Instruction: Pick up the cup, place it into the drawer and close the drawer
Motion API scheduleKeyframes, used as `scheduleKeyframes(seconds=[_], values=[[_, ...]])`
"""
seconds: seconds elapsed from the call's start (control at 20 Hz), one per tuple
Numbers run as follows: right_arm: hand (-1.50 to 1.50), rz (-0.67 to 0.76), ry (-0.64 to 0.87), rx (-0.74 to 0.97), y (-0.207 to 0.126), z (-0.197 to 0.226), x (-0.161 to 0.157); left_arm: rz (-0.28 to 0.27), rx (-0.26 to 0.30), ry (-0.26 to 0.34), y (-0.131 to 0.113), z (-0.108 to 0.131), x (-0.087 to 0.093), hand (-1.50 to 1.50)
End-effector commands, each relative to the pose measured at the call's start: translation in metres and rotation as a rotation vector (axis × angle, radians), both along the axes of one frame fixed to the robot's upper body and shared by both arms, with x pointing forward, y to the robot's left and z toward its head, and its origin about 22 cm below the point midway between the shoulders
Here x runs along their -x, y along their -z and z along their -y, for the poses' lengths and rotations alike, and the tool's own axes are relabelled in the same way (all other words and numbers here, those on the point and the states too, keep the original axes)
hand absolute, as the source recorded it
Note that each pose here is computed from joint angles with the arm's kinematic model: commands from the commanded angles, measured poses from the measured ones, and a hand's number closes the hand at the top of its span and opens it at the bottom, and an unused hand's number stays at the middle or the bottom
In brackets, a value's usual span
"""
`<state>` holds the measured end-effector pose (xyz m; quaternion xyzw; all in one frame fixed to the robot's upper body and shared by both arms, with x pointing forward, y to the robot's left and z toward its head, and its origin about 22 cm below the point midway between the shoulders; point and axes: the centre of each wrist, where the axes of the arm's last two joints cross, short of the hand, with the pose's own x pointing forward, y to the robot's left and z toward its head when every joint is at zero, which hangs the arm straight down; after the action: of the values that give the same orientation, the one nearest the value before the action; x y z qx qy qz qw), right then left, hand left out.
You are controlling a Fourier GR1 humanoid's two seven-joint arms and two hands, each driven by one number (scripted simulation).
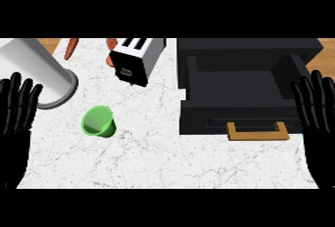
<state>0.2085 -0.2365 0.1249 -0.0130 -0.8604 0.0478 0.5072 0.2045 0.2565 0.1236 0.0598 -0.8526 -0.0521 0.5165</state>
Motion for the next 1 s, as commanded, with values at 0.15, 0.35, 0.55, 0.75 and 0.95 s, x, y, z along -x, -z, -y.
scheduleKeyframes(seconds=[0.15,0.35,0.55,0.75,0.95], values=[[-1.50,0.052,-0.001,0.015,0.001,-0.009,-0.002,0.043,0.032,0.087,0.002,-0.008,-0.006,-1.50],[-1.50,-0.094,-0.110,0.064,0.000,-0.004,-0.007,-0.153,0.297,0.034,0.033,-0.016,-0.028,-1.50],[-1.50,-0.112,-0.123,0.051,0.006,0.008,-0.026,-0.171,0.309,0.045,0.052,-0.017,-0.036,-1.50],[-1.50,-0.109,-0.112,0.056,0.008,0.017,-0.041,-0.188,0.295,0.006,0.062,-0.026,-0.056,-1.50],[-1.50,-0.117,-0.136,0.058,-0.008,0.007,-0.035,-0.251,0.279,-0.024,0.090,-0.034,-0.058,-1.50]])
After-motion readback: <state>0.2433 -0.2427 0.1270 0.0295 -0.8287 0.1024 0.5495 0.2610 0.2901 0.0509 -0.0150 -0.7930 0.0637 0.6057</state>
